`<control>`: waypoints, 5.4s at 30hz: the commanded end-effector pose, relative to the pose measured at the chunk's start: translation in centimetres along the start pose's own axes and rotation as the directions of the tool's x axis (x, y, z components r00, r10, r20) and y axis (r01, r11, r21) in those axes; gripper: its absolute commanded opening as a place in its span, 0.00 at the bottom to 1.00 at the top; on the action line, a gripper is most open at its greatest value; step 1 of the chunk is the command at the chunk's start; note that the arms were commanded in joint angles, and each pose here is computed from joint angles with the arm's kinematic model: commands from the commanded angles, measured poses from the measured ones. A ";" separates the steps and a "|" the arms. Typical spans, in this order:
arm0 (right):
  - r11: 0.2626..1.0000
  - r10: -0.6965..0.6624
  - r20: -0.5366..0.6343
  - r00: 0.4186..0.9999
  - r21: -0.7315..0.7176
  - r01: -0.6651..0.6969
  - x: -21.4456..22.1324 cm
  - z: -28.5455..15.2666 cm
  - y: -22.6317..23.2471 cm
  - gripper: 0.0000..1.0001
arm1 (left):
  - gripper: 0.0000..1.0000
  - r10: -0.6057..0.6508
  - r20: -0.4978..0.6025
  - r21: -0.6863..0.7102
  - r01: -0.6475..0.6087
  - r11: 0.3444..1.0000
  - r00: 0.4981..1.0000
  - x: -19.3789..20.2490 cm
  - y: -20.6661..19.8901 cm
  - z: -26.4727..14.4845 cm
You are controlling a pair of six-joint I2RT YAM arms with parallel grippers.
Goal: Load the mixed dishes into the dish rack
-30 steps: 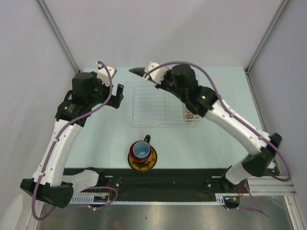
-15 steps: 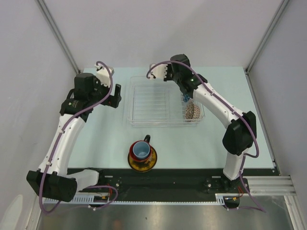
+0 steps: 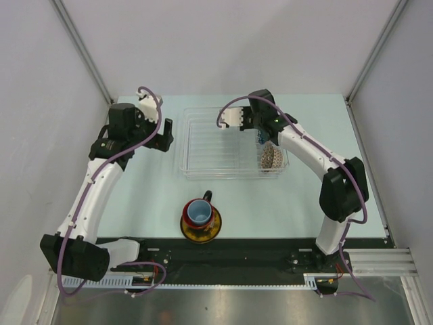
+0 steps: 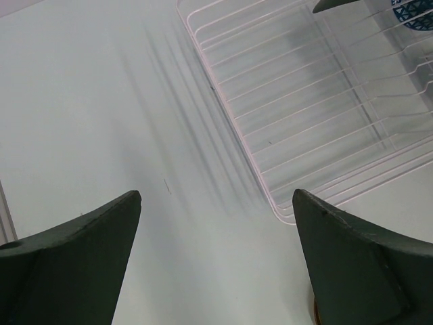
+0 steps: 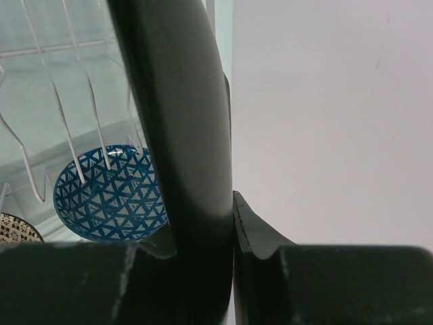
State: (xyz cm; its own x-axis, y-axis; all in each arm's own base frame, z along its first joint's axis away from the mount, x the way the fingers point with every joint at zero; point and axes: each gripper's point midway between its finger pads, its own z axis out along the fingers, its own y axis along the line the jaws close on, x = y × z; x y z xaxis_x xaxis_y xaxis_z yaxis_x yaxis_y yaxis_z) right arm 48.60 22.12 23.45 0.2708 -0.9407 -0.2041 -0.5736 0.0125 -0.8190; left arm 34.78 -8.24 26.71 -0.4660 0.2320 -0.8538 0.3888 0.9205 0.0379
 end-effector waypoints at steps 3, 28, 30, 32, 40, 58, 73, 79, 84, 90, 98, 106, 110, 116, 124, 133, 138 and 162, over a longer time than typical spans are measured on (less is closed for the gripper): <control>0.953 -0.013 0.088 0.996 0.302 -0.014 -1.5 -4.3 -8.8 0.00 | 1.00 -0.021 0.040 0.002 0.021 1.000 0.999 -0.7 0.1 0.0; 0.962 -0.045 0.155 0.987 0.274 0.001 -3.2 0.0 -7.7 0.00 | 1.00 -0.027 0.021 0.008 0.027 1.000 0.999 0.6 0.0 1.1; 0.963 -0.043 0.153 0.987 0.271 0.000 -2.9 0.4 -7.6 0.00 | 1.00 -0.026 0.023 0.007 0.026 1.000 0.999 0.6 0.1 1.1; 0.961 -0.038 0.143 0.989 0.277 -0.003 -2.3 0.8 -7.8 0.00 | 1.00 -0.025 0.020 0.007 0.025 1.000 0.999 0.7 0.1 1.2; 0.962 -0.063 0.148 0.987 0.273 0.020 -1.9 2.5 -7.5 0.00 | 1.00 -0.030 0.014 0.008 0.030 1.000 0.999 0.9 0.2 1.5; 0.930 -0.200 0.162 0.966 0.341 0.135 -4.5 2.9 -9.5 0.00 | 1.00 -0.038 0.013 0.016 0.038 0.999 0.999 1.5 0.1 1.5; 0.903 -0.279 0.047 0.959 0.352 0.246 1.6 2.4 -10.2 0.00 | 1.00 -0.047 -0.009 0.026 0.047 0.999 0.999 2.3 0.1 1.9; 0.931 -0.246 0.085 0.966 0.296 0.211 2.1 3.5 -7.9 0.00 | 1.00 -0.054 -0.003 0.033 0.054 0.998 0.999 2.0 -0.1 1.9; 0.953 -0.196 0.108 0.975 0.255 0.164 2.0 5.3 -6.0 0.00 | 1.00 -0.050 0.001 0.035 0.050 0.998 0.999 2.0 -0.2 1.5; 0.972 -0.124 0.114 0.986 0.212 0.097 2.0 6.1 -4.4 0.10 | 1.00 -0.050 0.001 0.036 0.050 0.998 0.999 2.3 -0.2 1.5; 0.986 -0.068 0.085 0.994 0.156 0.054 2.1 5.9 -2.1 0.33 | 1.00 -0.054 0.020 0.043 0.053 0.998 0.998 1.7 -0.3 1.1; 0.991 0.028 0.058 0.998 0.127 -0.035 1.4 3.4 -1.7 0.66 | 1.00 -0.050 0.038 0.038 0.048 0.998 0.998 1.2 -0.4 0.1; 0.993 0.056 0.037 0.998 0.102 -0.059 1.2 1.4 -1.1 1.00 | 1.00 -0.054 0.051 0.035 0.052 0.998 0.997 0.8 -0.4 -0.5; 0.987 0.134 -0.009 0.991 0.086 -0.132 -0.3 -2.6 -0.1 1.00 | 1.00 -0.048 0.061 0.035 0.045 0.998 0.997 0.5 -0.6 -1.3; 0.879 0.441 -0.033 0.897 0.218 -0.424 -1.9 -8.8 -0.7 1.00 | 1.00 -0.061 0.010 0.063 0.060 0.996 0.998 2.5 -0.9 0.9; 0.292 0.948 -0.044 0.316 0.519 -0.804 10.5 -9.0 0.7 1.00 | 0.99 -0.099 -0.112 0.080 0.108 0.991 0.989 3.6 -0.2 8.2; 0.006 1.000 -0.020 -0.004 0.480 -0.877 15.3 -8.5 3.7 1.00 | 0.98 -0.083 -0.136 0.088 0.095 0.992 0.987 3.3 -0.9 10.4; -0.108 0.957 -0.201 -0.211 0.430 -0.896 14.7 -8.6 16.6 1.00 | 0.99 0.077 -0.279 0.097 -0.052 0.994 0.957 11.3 -3.1 12.0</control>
State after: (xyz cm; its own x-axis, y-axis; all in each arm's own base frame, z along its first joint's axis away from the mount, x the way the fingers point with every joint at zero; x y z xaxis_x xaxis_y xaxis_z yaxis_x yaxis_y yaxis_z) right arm 37.50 5.48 11.07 -0.7720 0.1189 -0.6244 0.1349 0.9906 0.0219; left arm 38.10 -12.90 10.75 -0.6679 0.3303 -0.6669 0.4665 0.8840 -0.0294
